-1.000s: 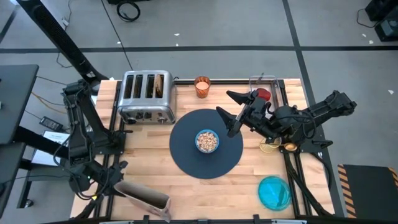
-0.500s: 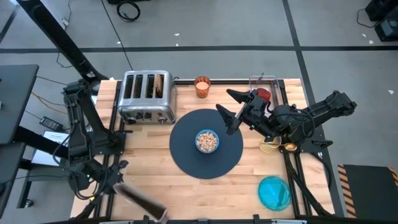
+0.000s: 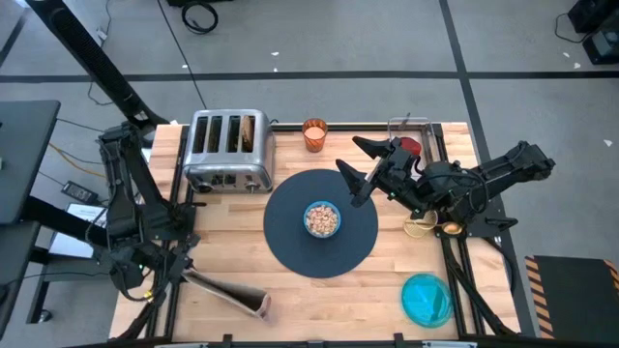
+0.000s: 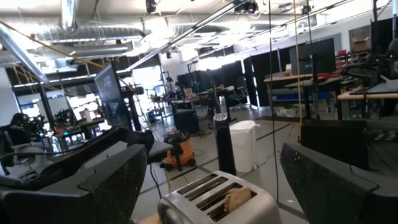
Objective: Arrange a breakfast setting
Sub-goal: Pour the cereal from the cereal box into the blue bowl
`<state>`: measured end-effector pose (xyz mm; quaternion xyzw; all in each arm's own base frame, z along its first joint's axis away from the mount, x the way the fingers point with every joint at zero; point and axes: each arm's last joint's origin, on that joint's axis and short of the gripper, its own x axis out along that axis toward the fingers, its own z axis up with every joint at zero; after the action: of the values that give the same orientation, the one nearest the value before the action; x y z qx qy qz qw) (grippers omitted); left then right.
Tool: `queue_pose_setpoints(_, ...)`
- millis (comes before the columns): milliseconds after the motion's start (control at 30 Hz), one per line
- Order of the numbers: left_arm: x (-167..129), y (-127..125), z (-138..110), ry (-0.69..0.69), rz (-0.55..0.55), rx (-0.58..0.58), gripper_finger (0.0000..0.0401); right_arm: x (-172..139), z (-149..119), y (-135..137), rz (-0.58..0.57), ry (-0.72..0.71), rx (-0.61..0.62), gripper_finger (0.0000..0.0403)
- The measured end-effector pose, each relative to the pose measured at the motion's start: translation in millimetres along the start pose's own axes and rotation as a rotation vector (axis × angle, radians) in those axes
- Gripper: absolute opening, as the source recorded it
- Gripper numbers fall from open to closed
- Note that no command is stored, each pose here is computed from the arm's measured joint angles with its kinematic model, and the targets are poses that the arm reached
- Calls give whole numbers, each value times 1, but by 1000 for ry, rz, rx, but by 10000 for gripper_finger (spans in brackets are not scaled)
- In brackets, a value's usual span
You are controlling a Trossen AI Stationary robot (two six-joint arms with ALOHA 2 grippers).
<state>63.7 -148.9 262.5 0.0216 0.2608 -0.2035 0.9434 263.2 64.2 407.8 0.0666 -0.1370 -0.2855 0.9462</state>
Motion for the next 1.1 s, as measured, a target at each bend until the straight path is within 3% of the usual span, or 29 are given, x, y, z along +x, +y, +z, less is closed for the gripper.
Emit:
queue_pose_setpoints(167, -22, 26, -7, 53, 21, 6, 4, 1, 0, -1, -4, -1, -2, 373)
queue_pose_setpoints(467, -53, 59, -13, 33, -52, 12, 4, 2, -2, -3, -26, 11, -22, 373)
queue_pose_setpoints(833, -57, 67, -18, 43, -12, -26, 4, 21, -8, -11, 25, -3, -54, 372)
queue_pose_setpoints(1100, -52, 60, -17, 89, -50, 40, 5, 53, -40, 37, 60, 45, -79, 366)
